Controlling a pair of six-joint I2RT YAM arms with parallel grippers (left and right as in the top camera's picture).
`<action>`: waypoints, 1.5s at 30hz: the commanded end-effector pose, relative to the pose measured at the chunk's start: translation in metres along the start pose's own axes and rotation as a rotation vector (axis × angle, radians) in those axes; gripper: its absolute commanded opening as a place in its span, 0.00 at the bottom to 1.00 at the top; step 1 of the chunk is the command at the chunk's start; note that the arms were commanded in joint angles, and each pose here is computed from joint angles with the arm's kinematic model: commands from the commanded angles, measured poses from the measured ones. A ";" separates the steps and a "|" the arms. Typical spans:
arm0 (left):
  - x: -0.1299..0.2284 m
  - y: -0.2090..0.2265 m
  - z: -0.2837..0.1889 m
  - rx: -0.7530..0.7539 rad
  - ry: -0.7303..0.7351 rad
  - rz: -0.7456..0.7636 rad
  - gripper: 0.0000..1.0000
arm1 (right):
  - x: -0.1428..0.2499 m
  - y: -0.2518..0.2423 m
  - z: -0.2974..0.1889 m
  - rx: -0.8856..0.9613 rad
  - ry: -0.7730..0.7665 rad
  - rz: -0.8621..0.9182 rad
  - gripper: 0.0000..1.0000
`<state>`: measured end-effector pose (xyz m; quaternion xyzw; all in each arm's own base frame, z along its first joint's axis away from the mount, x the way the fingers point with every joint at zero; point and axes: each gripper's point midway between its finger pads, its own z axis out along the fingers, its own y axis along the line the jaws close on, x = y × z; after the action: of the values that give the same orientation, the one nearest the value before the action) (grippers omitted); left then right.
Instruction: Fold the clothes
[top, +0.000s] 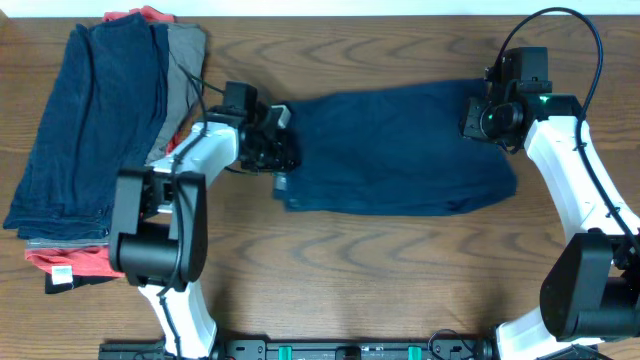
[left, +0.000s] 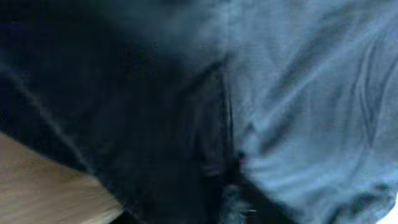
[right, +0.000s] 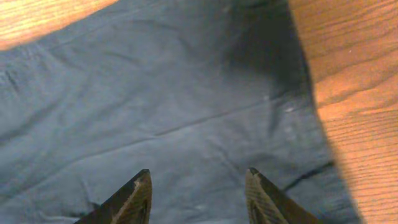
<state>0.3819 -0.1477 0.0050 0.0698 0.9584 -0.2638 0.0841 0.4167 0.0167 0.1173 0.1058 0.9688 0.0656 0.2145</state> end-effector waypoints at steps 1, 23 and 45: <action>0.015 0.006 0.011 0.007 0.047 -0.084 0.06 | -0.001 0.005 -0.003 -0.010 -0.007 -0.022 0.44; 0.018 0.013 -0.088 -0.142 0.000 -0.182 0.06 | 0.014 0.062 0.071 -0.225 0.077 -0.079 0.01; -0.009 0.024 -0.166 -0.330 -0.133 -0.089 0.06 | 0.053 0.068 0.128 -0.251 0.212 -0.088 0.01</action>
<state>0.3629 -0.0467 0.1111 -0.0191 0.9867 -0.1192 0.1085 0.4407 0.0969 0.0020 0.0384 0.9730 0.1821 0.1363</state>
